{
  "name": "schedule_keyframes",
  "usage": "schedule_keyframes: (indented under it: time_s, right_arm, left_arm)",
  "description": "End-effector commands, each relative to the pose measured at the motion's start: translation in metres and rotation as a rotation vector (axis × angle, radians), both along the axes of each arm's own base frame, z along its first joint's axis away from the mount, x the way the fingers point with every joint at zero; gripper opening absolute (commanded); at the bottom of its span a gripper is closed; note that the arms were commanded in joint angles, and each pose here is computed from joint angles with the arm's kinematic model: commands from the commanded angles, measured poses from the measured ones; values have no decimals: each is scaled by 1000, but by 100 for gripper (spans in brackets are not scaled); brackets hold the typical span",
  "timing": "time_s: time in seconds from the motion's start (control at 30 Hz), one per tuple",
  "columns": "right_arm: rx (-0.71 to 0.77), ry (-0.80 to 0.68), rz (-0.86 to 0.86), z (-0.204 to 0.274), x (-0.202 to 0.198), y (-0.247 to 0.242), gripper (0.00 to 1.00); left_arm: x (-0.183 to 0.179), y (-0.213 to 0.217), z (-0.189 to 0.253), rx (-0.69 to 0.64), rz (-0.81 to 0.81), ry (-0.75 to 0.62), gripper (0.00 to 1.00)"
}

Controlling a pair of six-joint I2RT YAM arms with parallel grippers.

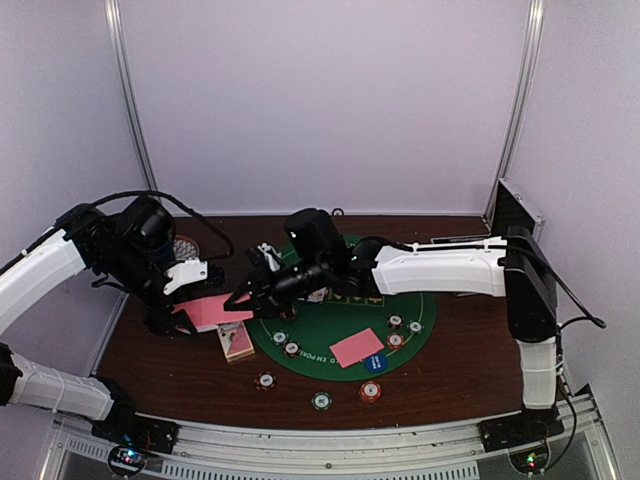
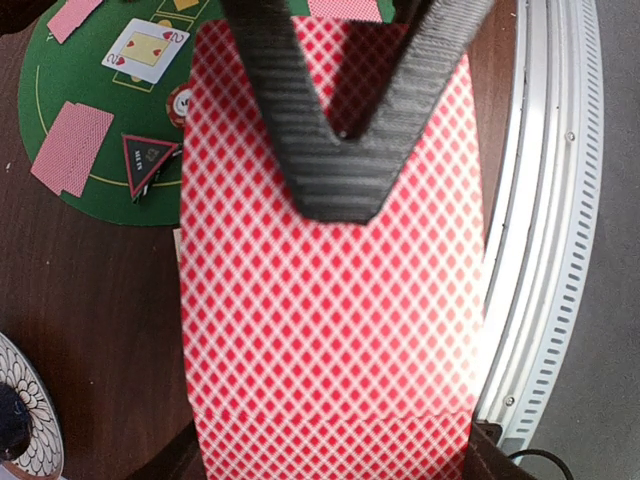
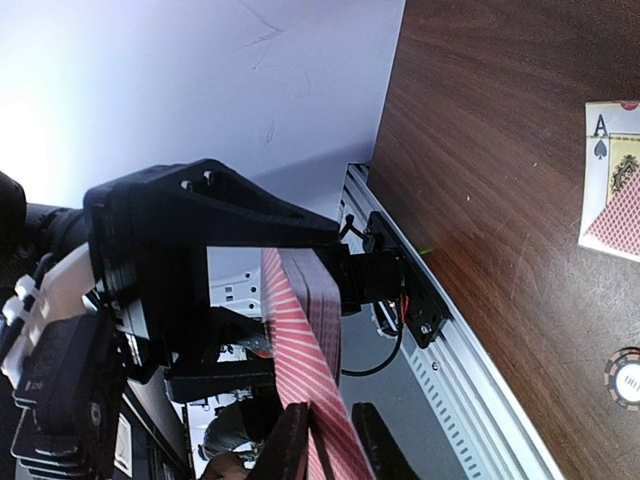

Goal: Distribute texas hold em gaming equipment

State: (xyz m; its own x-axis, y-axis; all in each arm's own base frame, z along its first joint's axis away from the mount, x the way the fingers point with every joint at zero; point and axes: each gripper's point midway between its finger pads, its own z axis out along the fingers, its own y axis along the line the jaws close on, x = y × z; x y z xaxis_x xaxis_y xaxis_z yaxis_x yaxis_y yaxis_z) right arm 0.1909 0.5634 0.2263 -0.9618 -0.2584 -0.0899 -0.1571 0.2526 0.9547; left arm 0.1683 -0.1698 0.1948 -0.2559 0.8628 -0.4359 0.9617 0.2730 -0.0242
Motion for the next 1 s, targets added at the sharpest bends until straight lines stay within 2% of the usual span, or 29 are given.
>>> schedule_keyframes:
  time_s: [0.0, 0.13, 0.33, 0.47, 0.6, 0.77, 0.97]
  right_arm:
    - [6, -48, 11, 26, -4, -14, 15]
    - [-23, -63, 4, 27, 1, -24, 8]
    - [-59, -96, -19, 34, 15, -45, 3]
    - [-157, -159, -37, 32, 35, -67, 1]
    - [-409, -330, -54, 16, 69, -104, 0]
    - [-887, -628, -58, -8, 117, -168, 0]
    - [-1238, -950, -75, -16, 166, -206, 0]
  left_arm:
    - [2, -2, 10, -34, -8, -40, 0]
    - [2, -2, 9, -31, -8, -39, 0]
    - [2, -2, 10, -33, -9, -39, 0]
    - [2, -2, 9, -33, -12, -37, 0]
    - [2, -3, 10, -35, -13, -37, 0]
    - [2, -2, 9, -32, -13, -41, 0]
    - [1, -1, 10, -31, -13, -40, 0]
